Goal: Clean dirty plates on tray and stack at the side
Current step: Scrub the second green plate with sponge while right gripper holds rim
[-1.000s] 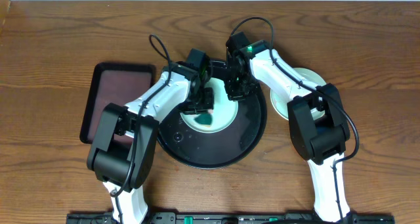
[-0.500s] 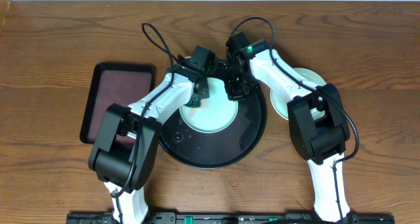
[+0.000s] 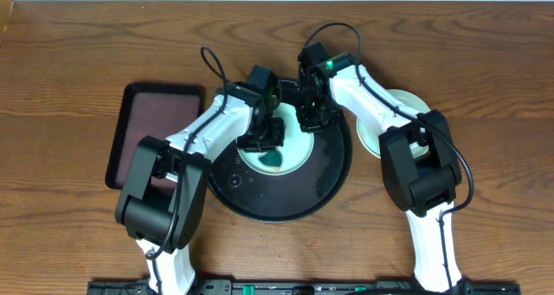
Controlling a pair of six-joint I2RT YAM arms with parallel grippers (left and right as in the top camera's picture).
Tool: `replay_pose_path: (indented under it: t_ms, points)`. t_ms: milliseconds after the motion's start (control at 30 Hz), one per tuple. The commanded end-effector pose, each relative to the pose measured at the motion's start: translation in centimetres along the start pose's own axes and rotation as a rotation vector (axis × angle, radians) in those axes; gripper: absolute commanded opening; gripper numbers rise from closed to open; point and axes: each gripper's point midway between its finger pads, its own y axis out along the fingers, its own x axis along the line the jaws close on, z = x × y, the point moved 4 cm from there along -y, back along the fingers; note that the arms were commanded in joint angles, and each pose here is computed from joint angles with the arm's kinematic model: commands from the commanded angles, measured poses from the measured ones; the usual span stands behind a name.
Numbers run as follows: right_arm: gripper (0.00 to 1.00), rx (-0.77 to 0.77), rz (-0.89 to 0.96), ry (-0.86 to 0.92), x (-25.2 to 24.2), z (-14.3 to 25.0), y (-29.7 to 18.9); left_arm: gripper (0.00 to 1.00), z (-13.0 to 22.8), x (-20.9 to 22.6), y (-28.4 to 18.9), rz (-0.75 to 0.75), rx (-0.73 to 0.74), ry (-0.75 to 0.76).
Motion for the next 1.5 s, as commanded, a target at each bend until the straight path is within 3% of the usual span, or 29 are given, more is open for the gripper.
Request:
replay_pose_path:
  t_ms: [0,233,400,533,700,800,933,1100,1167,1333,1467]
  points:
    - [0.01,0.053,0.039,-0.002,-0.3,1.1,1.9,0.07,-1.2,-0.6,0.6,0.025,-0.057,0.080]
    - [0.01,0.053,0.039,-0.002,-0.3,1.1,1.9,0.07,-4.4,4.8,-1.0,-0.387,-0.312,-0.121]
    - [0.01,0.053,0.040,-0.002,-0.4,1.1,1.9,0.07,-2.5,7.2,-1.8,-0.551,-0.289,-0.243]
    - [0.01,0.053,0.039,-0.002,-0.3,1.1,1.9,0.07,0.3,6.1,-0.8,-0.445,-0.104,-0.250]
    - [0.01,0.052,0.039,-0.003,-0.3,1.1,1.9,0.07,2.9,0.9,0.4,-0.047,0.141,-0.110]
    - [0.01,0.052,0.039,-0.003,-0.3,1.1,1.9,0.08,2.9,-0.6,0.4,0.062,0.159,-0.095]
    - [0.01,0.053,0.039,-0.002,-0.3,1.1,1.9,0.08,0.8,0.2,0.5,0.013,0.048,-0.101]
    - [0.01,0.052,0.039,-0.002,-0.3,1.1,1.9,0.08,-3.0,7.0,-1.4,-0.452,-0.294,-0.358]
    - [0.01,0.053,0.039,-0.002,-0.3,1.1,1.9,0.07,-3.3,7.8,-2.0,-0.519,-0.345,-0.378]
    - [0.01,0.052,0.039,-0.003,-0.3,1.1,1.9,0.07,-1.9,7.3,-1.5,-0.486,-0.251,-0.362]
    - [0.01,0.054,0.032,-0.008,-0.2,1.1,1.9,0.07,0.5,3.6,-0.3,-0.216,-0.006,-0.197]
